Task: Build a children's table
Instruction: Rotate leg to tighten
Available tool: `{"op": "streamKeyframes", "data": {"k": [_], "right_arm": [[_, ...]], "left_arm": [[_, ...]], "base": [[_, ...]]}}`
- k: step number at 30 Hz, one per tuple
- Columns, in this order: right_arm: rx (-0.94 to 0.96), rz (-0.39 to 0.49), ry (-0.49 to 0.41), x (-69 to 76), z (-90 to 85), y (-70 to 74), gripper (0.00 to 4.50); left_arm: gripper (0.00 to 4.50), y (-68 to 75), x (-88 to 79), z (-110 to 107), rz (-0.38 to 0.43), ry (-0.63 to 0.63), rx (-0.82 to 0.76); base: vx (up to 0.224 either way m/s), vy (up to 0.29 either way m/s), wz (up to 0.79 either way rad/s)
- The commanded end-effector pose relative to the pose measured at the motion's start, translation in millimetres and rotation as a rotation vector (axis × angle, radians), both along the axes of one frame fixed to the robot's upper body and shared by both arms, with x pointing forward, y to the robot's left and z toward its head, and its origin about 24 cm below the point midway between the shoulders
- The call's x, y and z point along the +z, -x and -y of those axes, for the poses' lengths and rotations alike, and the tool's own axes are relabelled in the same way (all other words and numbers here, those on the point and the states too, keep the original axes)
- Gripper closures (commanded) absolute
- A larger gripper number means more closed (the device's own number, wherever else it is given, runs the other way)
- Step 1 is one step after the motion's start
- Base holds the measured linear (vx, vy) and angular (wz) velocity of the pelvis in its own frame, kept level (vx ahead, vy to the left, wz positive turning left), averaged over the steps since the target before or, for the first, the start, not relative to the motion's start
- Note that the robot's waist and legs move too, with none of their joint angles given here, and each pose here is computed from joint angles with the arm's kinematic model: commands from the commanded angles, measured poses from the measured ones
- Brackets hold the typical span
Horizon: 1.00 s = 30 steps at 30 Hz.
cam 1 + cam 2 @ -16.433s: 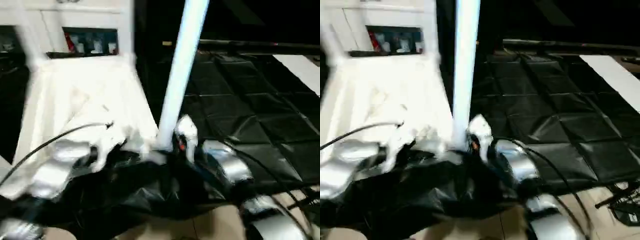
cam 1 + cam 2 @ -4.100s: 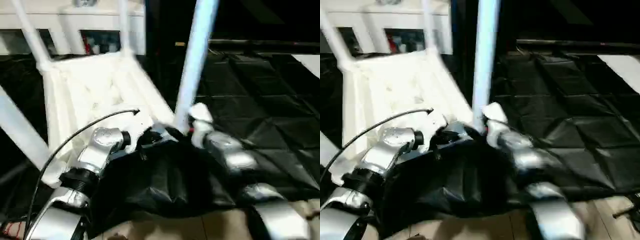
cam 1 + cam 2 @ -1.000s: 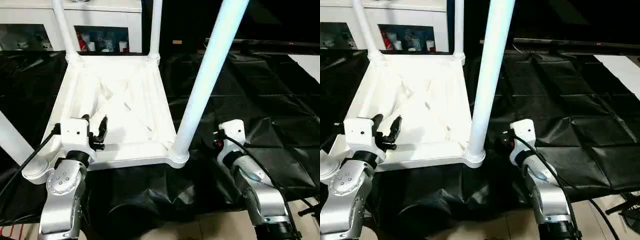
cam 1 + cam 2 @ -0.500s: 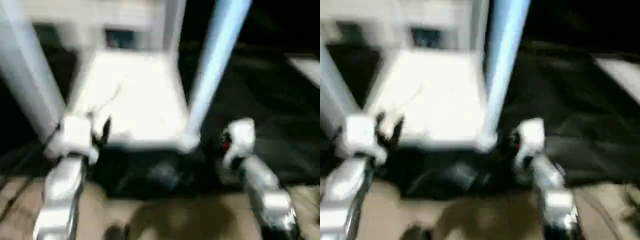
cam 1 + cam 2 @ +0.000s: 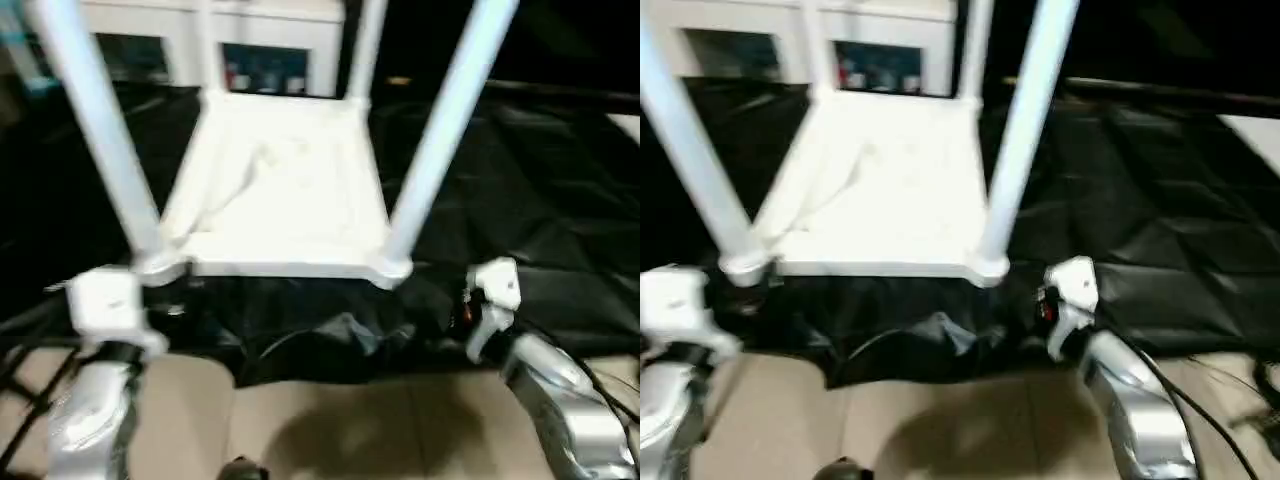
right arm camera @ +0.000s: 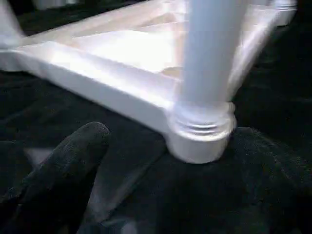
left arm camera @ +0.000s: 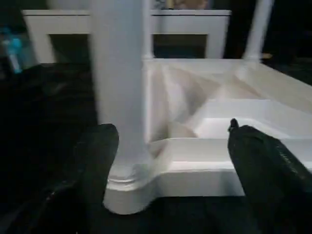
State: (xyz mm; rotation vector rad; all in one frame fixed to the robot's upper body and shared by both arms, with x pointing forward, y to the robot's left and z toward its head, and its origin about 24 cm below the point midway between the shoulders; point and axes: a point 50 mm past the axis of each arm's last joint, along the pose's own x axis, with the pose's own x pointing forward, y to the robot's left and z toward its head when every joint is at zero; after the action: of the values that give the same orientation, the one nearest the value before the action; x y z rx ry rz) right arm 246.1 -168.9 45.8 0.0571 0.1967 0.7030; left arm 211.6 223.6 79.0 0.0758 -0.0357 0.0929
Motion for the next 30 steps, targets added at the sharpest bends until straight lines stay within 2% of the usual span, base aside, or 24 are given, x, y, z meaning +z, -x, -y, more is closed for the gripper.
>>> {"op": "streamKeyframes", "data": {"k": [1, 7, 12, 17, 24, 30], "right_arm": [[0.117, 0.009, -0.04, 9.9, -9.1, 2.0, 0.0], [0.241, -0.014, -0.05, 11.5, -21.1, -0.2, 0.0], [0.281, 0.004, -0.024, 12.5, -35.8, -17.0, 0.0], [0.331, 0.022, 0.017, 12.7, -50.9, -24.5, 0.0], [0.37, 0.02, 0.003, 11.9, -58.0, -26.7, 0.0], [0.386, 0.033, 0.009, 13.2, -62.4, -32.8, 0.0]], "left_arm": [[0.08, -3.5, -1.4, -3, -0.024, 0.017, 0.023], [0.04, -15.9, -2.5, -4, -0.05, 0.03, 0.003], [0.04, -41.0, -12.5, -9, -0.107, 0.033, 0.0], [0.04, -63.2, -17.9, -22, -0.169, 0.026, 0.077], [0.04, -73.8, -14.8, -24, -0.146, 0.055, 0.11], [0.04, -90.8, -8.4, -23, -0.118, 0.068, 0.103]], "base": [[0.0, 0.0, 0.0], [-0.019, 0.002, -0.01], [0.0, 0.0, 0.0], [0.0, 0.0, 0.0], [0.0, 0.0, 0.0], [0.0, 0.0, 0.0]]}}
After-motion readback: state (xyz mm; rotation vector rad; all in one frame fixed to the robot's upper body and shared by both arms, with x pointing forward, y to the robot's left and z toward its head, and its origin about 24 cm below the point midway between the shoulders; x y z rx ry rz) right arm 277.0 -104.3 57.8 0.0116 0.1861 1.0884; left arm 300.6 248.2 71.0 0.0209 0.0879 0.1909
